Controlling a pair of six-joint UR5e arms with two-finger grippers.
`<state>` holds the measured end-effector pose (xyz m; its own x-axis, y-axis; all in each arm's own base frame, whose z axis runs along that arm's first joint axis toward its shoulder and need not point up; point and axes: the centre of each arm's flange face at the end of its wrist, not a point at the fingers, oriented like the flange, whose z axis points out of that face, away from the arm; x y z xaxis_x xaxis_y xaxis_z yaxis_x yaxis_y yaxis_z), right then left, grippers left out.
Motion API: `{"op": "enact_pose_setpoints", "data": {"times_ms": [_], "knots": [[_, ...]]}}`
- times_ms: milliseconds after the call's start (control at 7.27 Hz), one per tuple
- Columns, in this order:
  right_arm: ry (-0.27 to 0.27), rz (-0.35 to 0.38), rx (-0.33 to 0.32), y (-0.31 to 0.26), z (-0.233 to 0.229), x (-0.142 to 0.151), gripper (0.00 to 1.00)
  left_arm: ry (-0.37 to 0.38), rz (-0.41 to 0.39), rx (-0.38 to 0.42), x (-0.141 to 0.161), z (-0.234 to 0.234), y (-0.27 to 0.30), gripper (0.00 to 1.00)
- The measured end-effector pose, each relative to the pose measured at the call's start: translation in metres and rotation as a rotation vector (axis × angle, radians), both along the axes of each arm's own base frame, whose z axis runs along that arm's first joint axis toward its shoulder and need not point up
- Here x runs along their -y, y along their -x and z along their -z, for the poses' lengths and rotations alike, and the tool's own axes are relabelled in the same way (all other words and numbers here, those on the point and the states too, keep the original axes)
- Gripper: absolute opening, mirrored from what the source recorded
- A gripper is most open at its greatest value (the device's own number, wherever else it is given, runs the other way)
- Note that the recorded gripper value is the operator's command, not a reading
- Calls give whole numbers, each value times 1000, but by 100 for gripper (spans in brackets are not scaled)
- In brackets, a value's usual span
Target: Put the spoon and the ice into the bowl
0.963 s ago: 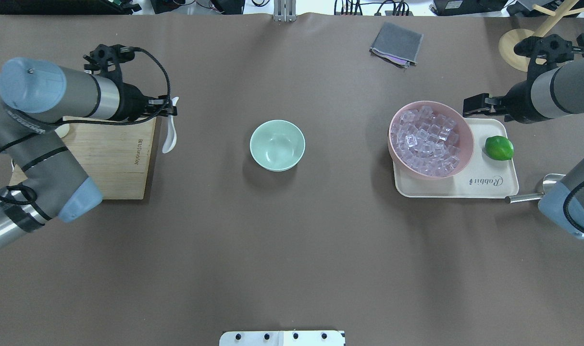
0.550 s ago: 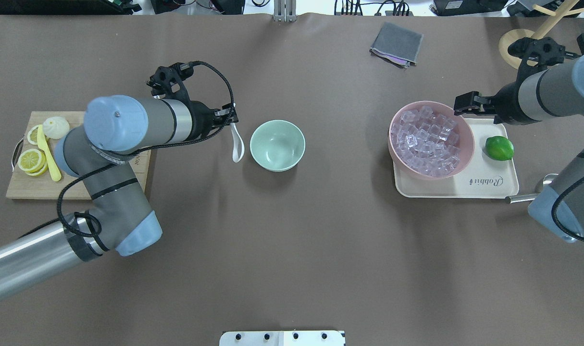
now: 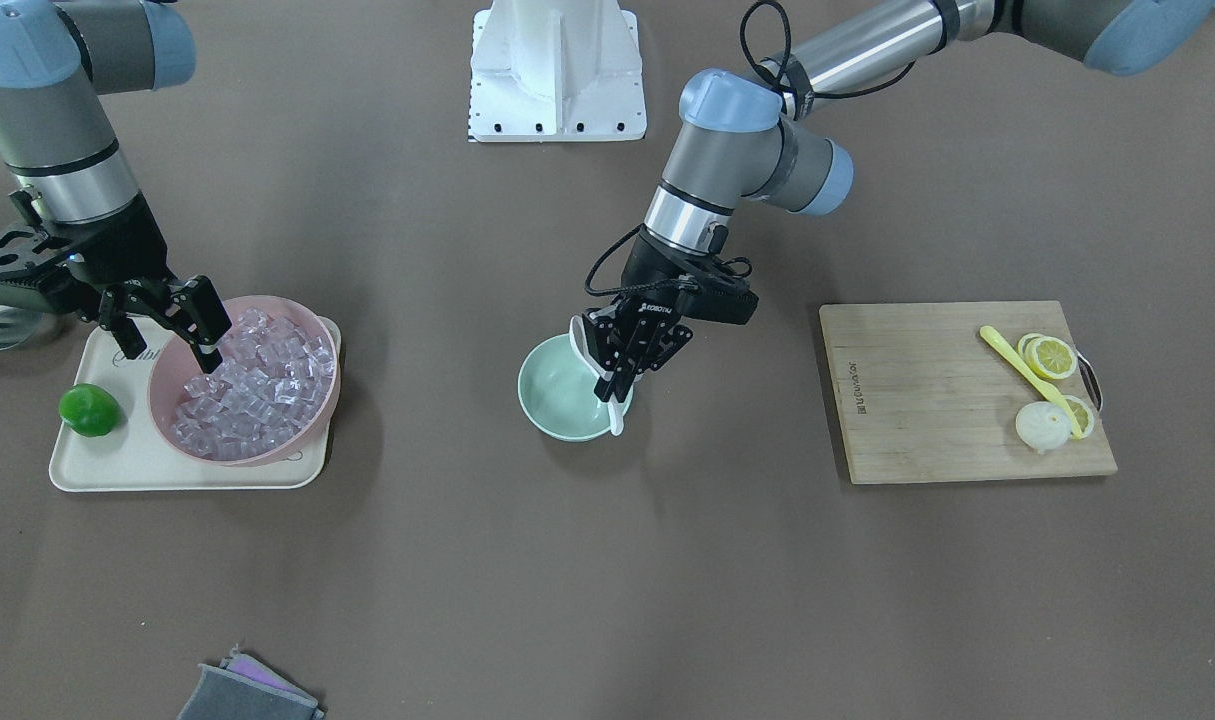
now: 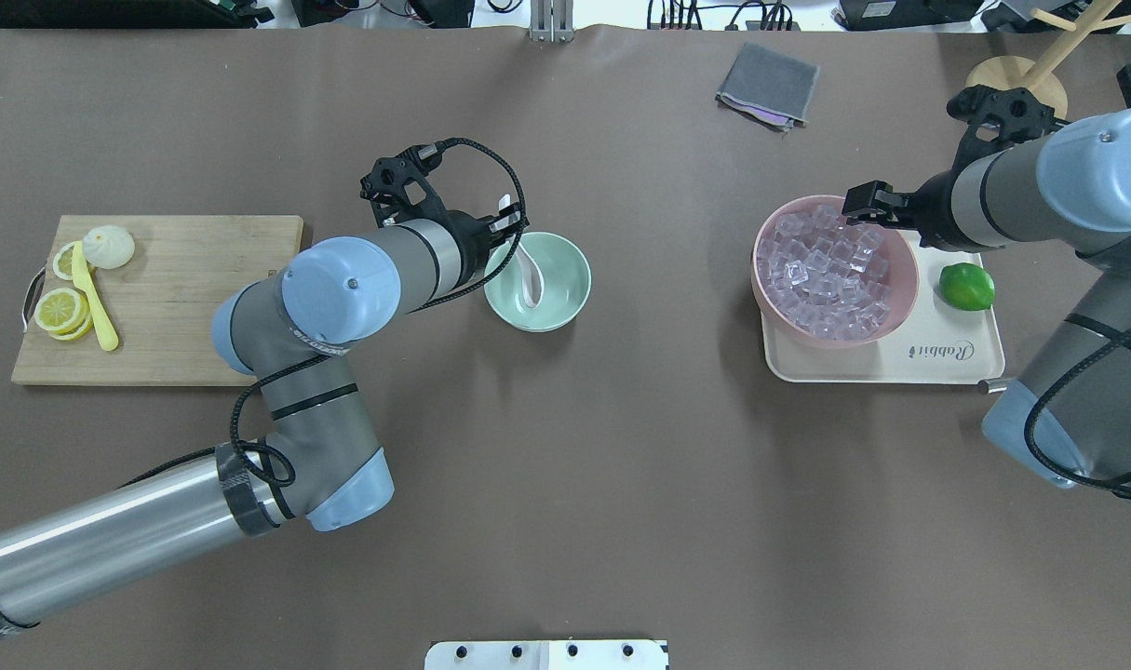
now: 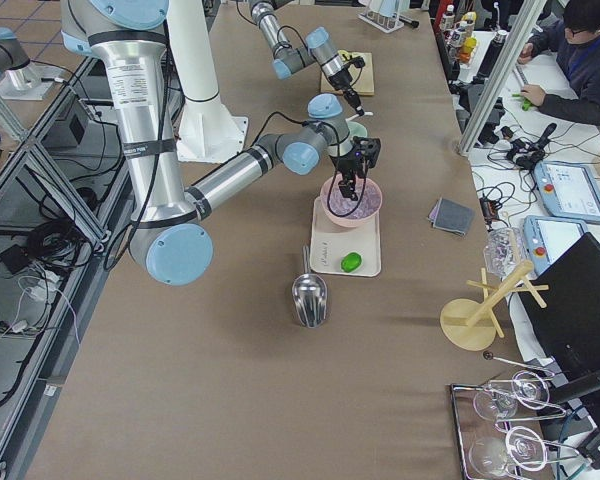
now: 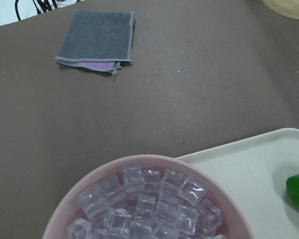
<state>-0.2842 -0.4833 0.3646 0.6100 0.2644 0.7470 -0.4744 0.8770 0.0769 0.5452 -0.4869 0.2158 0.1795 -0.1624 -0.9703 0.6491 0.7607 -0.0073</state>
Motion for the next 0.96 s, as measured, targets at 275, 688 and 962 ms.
{"op": "enact_pose_setpoints", "data": {"times_ms": [275,688,962], "knots": [[-12,1,-10,9,1,-4,96,-1,35,21,-6,-3,-23,88],[-31,-5,-28,27,2,-14,96,-64,-8,97,-21,-13,-37,97],[-61,10,-47,42,5,-23,97,-122,-28,98,-15,0,-7,97]]}}
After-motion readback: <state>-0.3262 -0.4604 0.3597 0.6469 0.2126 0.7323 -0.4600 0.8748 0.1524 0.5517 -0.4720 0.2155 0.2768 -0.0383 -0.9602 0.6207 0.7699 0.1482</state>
